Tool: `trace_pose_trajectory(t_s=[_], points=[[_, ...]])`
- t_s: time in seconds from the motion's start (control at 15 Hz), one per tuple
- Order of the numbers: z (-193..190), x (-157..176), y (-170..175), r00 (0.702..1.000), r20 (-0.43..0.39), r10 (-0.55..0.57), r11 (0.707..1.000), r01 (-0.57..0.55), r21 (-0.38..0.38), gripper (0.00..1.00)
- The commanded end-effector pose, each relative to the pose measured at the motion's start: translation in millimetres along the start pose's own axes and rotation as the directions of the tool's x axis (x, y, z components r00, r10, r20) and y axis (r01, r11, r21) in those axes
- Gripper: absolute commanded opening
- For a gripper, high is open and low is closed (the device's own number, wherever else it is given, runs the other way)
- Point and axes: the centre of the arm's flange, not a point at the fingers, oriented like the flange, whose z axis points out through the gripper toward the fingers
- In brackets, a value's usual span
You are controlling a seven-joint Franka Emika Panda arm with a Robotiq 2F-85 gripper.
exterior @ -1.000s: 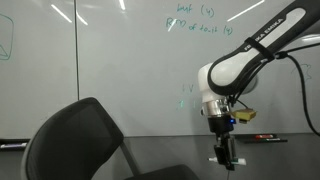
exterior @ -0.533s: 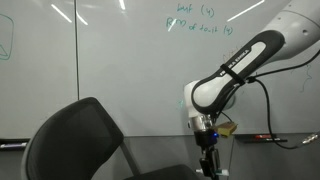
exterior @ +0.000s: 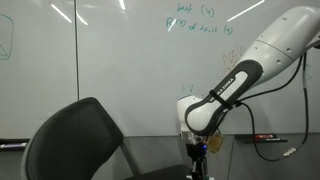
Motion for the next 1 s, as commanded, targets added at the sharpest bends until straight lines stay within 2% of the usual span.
trace_pose_trajectory(t_s=[0.0, 0.33, 0.93], points=[[-2.2, 21.5, -4.4, 0.994, -0.093, -0.062, 0.992, 0.051, -0.112, 0.06], [18.0, 26.1, -13.2, 0.984, -0.127, -0.122, 0.974, 0.094, -0.207, 0.06], [32.7, 33.6, -40.5, 0.976, -0.119, -0.183, 0.951, 0.145, -0.275, 0.06]])
